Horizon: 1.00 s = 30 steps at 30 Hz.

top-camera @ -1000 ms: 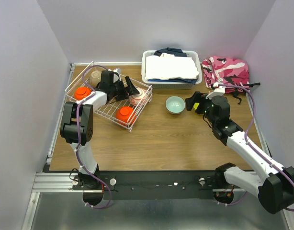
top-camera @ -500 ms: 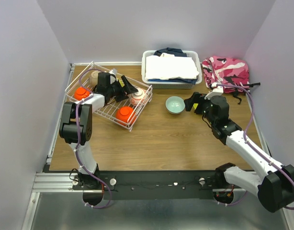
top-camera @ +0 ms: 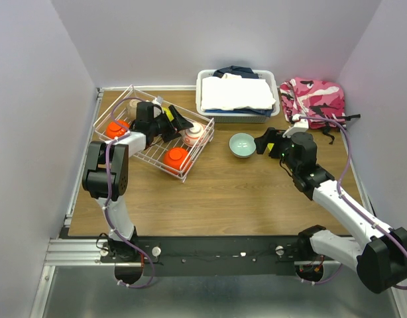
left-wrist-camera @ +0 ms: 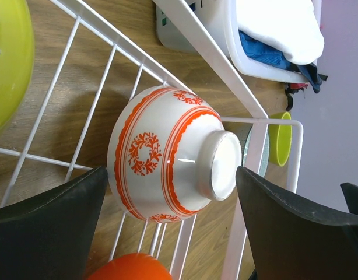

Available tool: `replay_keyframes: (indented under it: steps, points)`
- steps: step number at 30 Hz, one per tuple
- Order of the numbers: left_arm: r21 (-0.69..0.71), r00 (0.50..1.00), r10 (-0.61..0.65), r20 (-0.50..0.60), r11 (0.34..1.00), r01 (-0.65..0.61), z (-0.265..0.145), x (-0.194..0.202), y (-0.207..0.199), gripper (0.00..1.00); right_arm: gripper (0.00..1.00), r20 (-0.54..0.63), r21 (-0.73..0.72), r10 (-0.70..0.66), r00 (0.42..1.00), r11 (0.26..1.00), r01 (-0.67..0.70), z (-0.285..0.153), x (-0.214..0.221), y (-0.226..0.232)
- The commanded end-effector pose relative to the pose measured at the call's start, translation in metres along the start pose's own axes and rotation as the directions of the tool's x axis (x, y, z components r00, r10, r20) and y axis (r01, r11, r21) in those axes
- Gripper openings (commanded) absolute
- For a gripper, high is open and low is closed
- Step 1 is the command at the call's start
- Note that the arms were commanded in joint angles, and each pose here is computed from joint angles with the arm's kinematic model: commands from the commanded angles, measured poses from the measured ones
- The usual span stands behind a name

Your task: Unload the bowls from the dish rack

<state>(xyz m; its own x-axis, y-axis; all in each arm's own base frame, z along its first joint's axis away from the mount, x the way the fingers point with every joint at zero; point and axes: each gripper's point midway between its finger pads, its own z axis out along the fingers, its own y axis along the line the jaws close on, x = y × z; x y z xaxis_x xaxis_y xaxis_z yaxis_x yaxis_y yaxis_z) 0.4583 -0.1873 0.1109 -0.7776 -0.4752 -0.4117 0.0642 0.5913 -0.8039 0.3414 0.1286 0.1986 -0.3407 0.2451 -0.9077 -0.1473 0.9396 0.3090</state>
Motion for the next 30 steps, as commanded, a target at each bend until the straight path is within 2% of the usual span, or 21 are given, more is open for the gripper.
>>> replay_keyframes:
  steps: [1,22,25,30]
  points:
    - [0.072,1.0,0.006,-0.014,0.997,-0.005,-0.012,0.002,-0.024,0.99,0.96,-0.009,-0.007,-0.019,1.0,1.0,0.019,0.001,0.0,0.001]
    - [-0.088,0.984,-0.082,-0.157,0.994,0.068,0.015,0.043,0.025,0.99,0.96,-0.022,-0.012,-0.021,1.0,1.0,0.021,0.003,0.005,0.001]
    - [-0.094,0.981,-0.094,-0.168,0.992,0.079,0.016,0.046,0.026,0.99,0.96,-0.023,-0.012,-0.021,1.0,1.0,0.021,0.003,0.005,0.001]
    - [-0.064,0.983,-0.079,-0.163,0.996,0.07,0.01,0.041,0.013,0.92,0.96,-0.014,-0.009,-0.023,1.0,1.0,0.023,0.002,0.003,0.0]
